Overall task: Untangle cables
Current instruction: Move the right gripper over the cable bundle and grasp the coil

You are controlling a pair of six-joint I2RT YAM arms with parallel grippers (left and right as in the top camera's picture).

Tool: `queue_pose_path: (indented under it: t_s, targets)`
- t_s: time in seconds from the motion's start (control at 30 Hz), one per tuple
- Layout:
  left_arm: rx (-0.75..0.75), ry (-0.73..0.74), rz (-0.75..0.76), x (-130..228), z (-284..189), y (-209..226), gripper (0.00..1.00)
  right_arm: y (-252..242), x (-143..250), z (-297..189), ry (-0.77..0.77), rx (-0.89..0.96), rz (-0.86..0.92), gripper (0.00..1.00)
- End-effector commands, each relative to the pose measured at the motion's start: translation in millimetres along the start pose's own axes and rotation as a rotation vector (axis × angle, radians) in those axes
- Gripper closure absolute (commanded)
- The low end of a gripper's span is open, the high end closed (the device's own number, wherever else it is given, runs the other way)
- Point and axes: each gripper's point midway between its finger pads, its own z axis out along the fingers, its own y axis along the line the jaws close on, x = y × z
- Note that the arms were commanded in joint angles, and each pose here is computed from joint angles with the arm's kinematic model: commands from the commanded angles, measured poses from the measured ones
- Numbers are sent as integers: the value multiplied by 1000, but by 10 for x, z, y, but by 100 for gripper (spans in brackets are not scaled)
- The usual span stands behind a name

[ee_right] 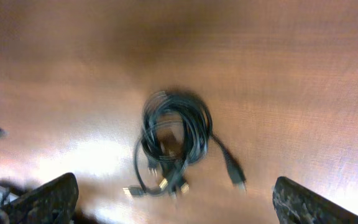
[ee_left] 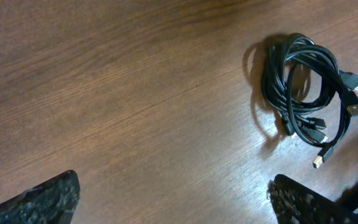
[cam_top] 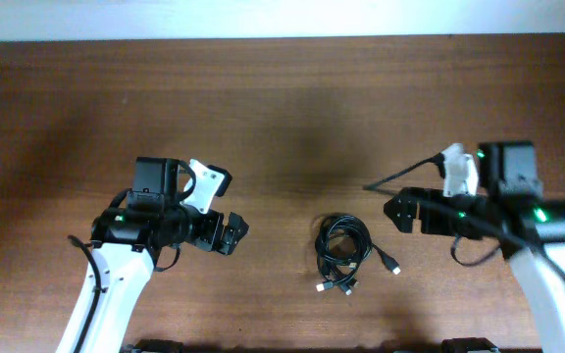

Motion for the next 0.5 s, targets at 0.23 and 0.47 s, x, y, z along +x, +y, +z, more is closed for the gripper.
queue_pose_path:
  t_s: [0.23,0.47]
  targets:
    - [-15,-42,0,-137,-41,35,1,-106,406,1132,443,74,-110,12]
    - [-16,-48,3,-152,-41,38,1,-137,430,1446,461,161,-218,12]
